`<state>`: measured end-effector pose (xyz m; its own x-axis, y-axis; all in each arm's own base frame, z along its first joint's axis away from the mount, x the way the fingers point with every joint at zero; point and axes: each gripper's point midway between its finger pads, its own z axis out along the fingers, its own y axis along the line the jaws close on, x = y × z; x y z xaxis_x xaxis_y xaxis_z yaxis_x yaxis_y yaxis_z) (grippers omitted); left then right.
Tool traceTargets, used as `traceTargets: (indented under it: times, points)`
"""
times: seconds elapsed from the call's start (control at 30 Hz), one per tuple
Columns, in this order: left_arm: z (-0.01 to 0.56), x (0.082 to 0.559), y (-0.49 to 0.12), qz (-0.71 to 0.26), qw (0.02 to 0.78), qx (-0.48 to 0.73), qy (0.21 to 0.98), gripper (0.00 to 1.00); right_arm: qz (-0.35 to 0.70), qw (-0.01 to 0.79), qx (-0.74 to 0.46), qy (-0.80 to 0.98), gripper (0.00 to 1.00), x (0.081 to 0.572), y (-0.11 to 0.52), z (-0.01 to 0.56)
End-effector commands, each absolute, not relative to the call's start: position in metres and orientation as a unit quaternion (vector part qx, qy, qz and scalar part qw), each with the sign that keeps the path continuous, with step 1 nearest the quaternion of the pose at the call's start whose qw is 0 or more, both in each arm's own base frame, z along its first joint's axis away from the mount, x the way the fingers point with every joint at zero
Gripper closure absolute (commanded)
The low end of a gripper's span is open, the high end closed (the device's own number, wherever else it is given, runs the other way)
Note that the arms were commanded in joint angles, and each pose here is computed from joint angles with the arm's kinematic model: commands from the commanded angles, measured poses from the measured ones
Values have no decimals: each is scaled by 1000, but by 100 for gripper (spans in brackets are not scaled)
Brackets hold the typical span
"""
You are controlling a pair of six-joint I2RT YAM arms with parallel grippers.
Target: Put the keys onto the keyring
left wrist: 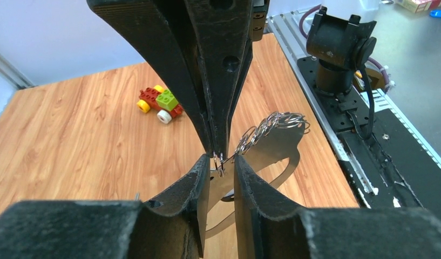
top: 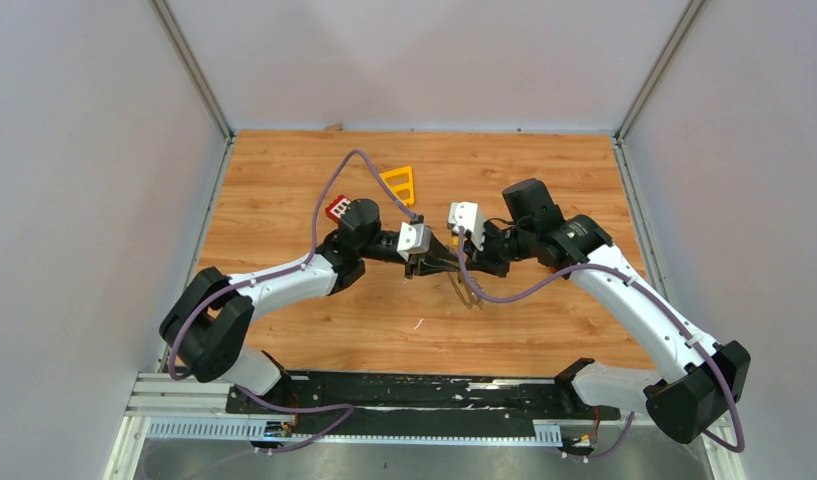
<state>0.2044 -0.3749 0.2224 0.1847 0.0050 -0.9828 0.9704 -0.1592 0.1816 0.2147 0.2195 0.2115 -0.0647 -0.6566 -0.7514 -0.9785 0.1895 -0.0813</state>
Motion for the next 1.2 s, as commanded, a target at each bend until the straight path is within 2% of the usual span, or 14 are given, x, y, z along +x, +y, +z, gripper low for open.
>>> traceTargets:
  times: [0.0, 0.3, 0.5, 0.67, 0.8, 0.87, 0.97, 1.17]
  points:
    - [224, 203, -377, -487, 502, 588, 406, 71, 242, 375, -588, 675, 100, 219, 228, 234]
    - [218, 204, -378, -482, 497, 594, 410, 70, 244, 380, -587, 672, 100, 217, 228, 234]
    - [216, 204, -381, -481, 492, 596, 414, 75, 246, 381, -586, 672, 100, 217, 229, 235]
    - [217, 203, -383, -482, 491, 597, 413, 85, 247, 380, -586, 672, 100, 216, 229, 234]
    - [219, 205, -383, -481, 493, 592, 418, 100, 247, 381, -585, 672, 100, 216, 228, 232]
    - [220, 206, -383, -483, 496, 586, 421, 100, 243, 386, -585, 670, 100, 216, 227, 233]
    - [228, 202, -380, -502, 507, 567, 412, 100, 241, 400, -579, 668, 93, 216, 222, 237]
    - [249, 194, -376, -548, 527, 521, 389, 100, 275, 433, -562, 648, 70, 209, 216, 251]
